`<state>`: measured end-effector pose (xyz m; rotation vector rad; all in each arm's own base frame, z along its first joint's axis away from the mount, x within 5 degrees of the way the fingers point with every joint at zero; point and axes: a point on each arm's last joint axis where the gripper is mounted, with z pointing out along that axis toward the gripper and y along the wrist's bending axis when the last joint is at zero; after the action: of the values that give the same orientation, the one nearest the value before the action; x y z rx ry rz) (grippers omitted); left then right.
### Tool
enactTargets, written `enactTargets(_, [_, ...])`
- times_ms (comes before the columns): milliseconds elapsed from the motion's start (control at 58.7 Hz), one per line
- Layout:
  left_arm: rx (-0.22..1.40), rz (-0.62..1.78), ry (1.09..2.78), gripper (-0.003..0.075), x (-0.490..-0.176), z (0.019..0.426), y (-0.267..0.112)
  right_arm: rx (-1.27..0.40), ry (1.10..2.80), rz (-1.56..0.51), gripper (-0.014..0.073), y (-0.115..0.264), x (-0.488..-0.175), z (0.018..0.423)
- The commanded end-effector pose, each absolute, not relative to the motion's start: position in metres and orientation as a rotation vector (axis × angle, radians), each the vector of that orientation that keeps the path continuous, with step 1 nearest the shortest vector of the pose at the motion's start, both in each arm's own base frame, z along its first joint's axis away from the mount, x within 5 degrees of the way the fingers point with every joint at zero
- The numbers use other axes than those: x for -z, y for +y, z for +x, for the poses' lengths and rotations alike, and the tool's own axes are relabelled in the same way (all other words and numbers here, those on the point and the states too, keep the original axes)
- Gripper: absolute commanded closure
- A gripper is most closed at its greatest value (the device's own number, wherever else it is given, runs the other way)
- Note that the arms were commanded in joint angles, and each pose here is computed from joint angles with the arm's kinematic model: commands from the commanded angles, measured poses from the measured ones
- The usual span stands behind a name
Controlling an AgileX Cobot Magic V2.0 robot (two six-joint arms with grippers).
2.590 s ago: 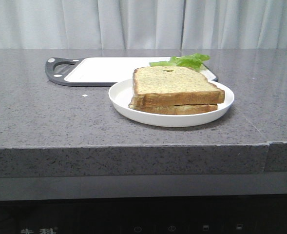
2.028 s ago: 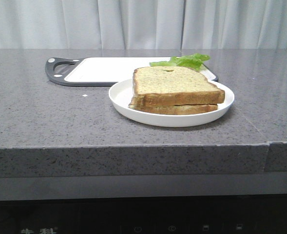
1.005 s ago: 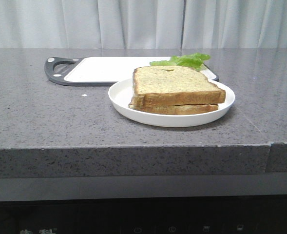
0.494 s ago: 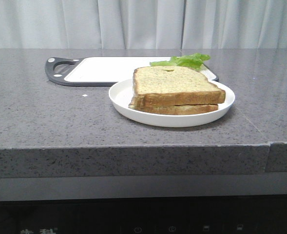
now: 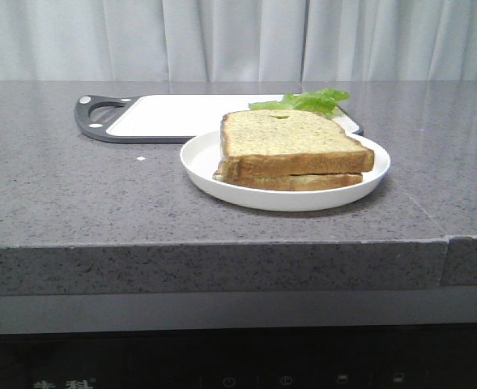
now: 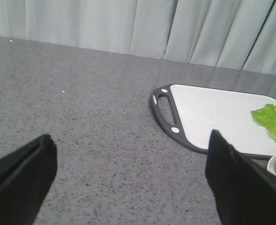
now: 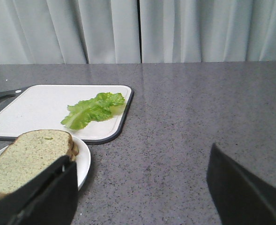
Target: Left arm grabs bread, right arm adds lettuce
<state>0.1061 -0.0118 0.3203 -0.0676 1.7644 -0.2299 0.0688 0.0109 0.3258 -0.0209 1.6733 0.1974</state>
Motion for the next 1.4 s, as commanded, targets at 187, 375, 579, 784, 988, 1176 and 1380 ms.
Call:
enactTargets(187, [0.504,0.085,1.935,0.0083,-0.362,0.171,-0.063,-0.179,1.579,-0.019,0.0006,0.010,-0.342,0.070])
enactTargets(375, [0.648,0.252,2.057,0.0084,-0.360,0.218,-0.130,-0.179,1.579,-0.019,0.0006,0.010,-0.342,0.070])
enactTargets(579, [0.751,0.390,2.234,0.0084,-0.347,0.260,-0.201,-0.179,1.580,-0.019,0.0006,0.010,-0.342,0.070])
enactTargets(784, [0.772,0.479,2.381,0.0084,-0.325,0.294,-0.246,-0.179,1.581,-0.019,0.0006,0.010,-0.342,0.070])
enactTargets(988, [0.789,0.464,2.436,0.0084,-0.308,0.305,-0.256,-0.179,1.581,-0.019,0.0006,0.010,-0.342,0.070])
enactTargets(1176, [0.784,0.467,2.455,0.0140,-0.302,0.306,-0.257,-0.179,1.578,-0.018,0.0006,0.010,-0.342,0.070])
enactTargets(1380, [0.782,0.482,2.481,0.0391,-0.301,0.304,-0.256,-0.179,1.578,-0.018,0.0006,0.010,-0.342,0.070])
